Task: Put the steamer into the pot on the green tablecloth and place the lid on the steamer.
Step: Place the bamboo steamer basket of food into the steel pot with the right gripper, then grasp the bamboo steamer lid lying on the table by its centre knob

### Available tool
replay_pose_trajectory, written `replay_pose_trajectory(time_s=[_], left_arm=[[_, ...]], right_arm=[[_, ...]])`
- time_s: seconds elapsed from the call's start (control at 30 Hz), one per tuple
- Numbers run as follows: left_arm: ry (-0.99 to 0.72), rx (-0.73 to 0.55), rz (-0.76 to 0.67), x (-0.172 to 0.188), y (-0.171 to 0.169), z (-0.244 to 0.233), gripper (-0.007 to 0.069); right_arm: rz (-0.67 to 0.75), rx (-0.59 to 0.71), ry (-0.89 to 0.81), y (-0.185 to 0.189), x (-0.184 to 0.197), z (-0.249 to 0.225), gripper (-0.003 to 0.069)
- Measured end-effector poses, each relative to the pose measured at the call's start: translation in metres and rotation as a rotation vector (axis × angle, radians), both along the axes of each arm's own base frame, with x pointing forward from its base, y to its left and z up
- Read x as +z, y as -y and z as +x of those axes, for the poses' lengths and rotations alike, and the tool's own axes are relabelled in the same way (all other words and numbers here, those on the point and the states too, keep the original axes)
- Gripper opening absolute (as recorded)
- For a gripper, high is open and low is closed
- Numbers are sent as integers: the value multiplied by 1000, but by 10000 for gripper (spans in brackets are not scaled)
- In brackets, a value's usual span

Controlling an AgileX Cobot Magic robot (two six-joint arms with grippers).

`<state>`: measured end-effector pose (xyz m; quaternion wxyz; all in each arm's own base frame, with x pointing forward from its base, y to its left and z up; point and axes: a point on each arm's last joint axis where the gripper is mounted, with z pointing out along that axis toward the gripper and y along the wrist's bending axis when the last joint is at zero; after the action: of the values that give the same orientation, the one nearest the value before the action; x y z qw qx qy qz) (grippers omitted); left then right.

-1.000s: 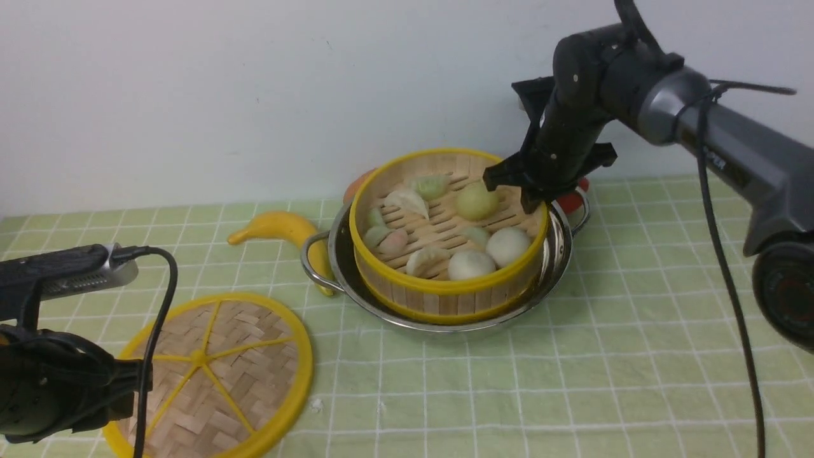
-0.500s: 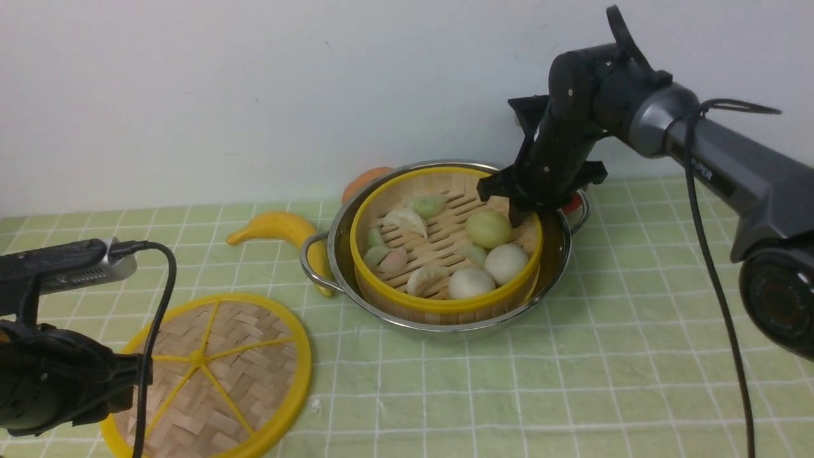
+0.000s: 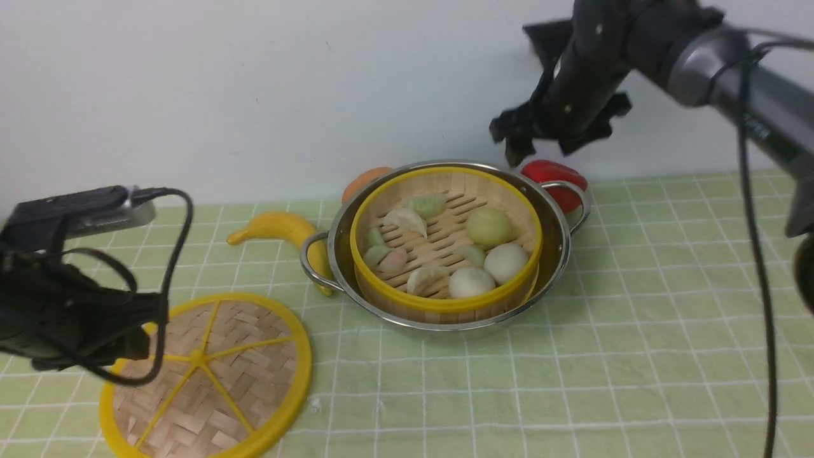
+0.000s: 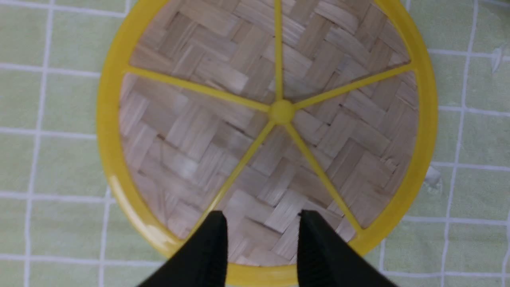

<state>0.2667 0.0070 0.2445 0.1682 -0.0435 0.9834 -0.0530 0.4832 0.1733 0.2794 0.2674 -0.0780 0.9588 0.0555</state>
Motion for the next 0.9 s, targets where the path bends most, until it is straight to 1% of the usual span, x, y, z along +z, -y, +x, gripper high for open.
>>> replay_pose_trajectory(time_s=[0.07, 0.1, 0.2, 0.3, 0.4, 0.43, 0.47, 0.6, 0.73, 0.77, 0.8, 0.9], left_arm=[[-27, -70, 7, -8, 14, 16, 243], [-29, -75, 7, -9, 15, 17, 243], [-56, -144, 47, -20, 30, 40, 243], [-85, -145, 106, -29, 31, 57, 243], [-125, -133, 153, -35, 27, 66, 243], [-130, -131, 156, -36, 27, 67, 243], [-147, -130, 164, -41, 26, 69, 243], [-173, -132, 165, -50, 26, 71, 243], [-209, -134, 166, -63, 26, 75, 243], [-209, -134, 166, -63, 26, 75, 243], [-226, -136, 166, -69, 26, 76, 243], [-241, -136, 166, -74, 26, 76, 243]], right_arm=[[4, 3, 48, 7, 24, -6, 581], [5, 3, 57, 9, 29, -7, 581], [15, 11, 139, 20, 74, -27, 582], [22, 23, 191, 30, 111, -56, 582], [25, 29, 220, 42, 139, -91, 582], [25, 31, 224, 44, 143, -96, 582], [27, 33, 237, 53, 157, -123, 582], [21, 30, 263, 70, 175, -167, 582], [28, 24, 327, 95, 196, -235, 582], [27, 24, 325, 95, 195, -237, 582], [35, 23, 353, 103, 200, -258, 582], [42, 21, 375, 109, 203, -277, 582]])
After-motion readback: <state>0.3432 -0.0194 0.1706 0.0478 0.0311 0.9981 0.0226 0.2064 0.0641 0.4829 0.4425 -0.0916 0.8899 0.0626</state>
